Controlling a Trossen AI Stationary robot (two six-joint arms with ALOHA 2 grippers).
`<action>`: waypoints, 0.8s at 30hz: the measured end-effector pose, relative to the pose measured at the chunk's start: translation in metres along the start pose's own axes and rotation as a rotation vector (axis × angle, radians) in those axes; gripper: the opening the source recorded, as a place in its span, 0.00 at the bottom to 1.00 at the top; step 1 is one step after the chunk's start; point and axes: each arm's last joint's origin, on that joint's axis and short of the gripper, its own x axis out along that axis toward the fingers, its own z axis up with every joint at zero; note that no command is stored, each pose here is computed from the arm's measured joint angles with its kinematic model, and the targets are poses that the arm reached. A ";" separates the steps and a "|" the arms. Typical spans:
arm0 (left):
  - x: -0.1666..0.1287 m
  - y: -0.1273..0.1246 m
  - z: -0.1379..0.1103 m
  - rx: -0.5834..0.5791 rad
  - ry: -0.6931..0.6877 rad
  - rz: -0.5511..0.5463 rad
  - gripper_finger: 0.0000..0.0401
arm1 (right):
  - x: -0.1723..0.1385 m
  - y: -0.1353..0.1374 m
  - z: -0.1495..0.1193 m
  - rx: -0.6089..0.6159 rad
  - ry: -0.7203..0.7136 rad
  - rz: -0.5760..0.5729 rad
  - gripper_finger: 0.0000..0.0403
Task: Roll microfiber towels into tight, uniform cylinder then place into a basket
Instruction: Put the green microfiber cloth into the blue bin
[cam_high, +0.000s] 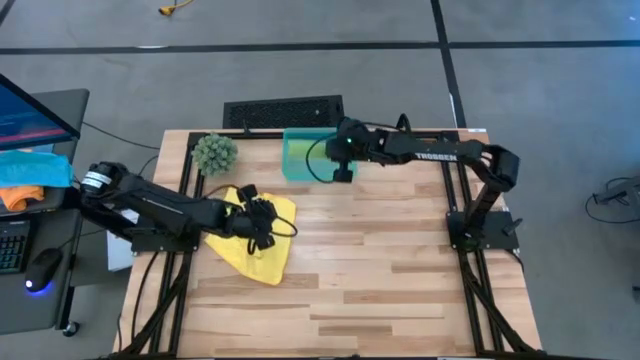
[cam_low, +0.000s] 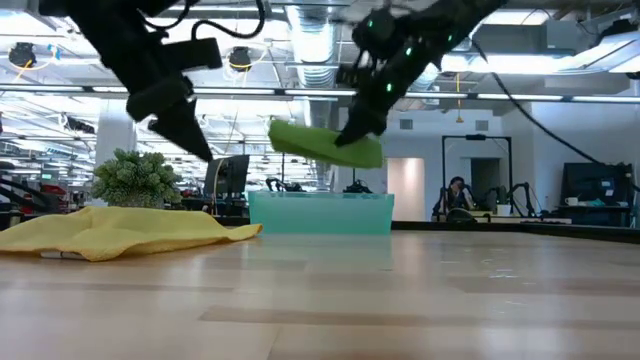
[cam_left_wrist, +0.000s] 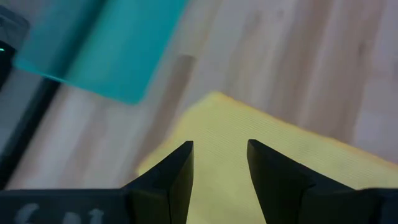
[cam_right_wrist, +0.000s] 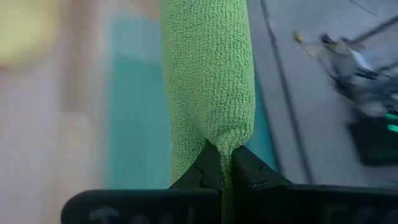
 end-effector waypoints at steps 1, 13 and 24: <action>-0.003 0.005 0.002 -0.005 -0.013 0.007 0.36 | 0.006 -0.003 -0.005 -0.024 0.028 -0.027 0.05; -0.027 0.047 0.011 -0.102 -0.117 0.048 0.36 | 0.069 -0.011 -0.017 -0.287 0.229 -0.112 0.05; -0.024 0.054 0.008 -0.096 -0.078 0.068 0.36 | 0.074 0.009 -0.009 -0.347 0.237 -0.061 0.05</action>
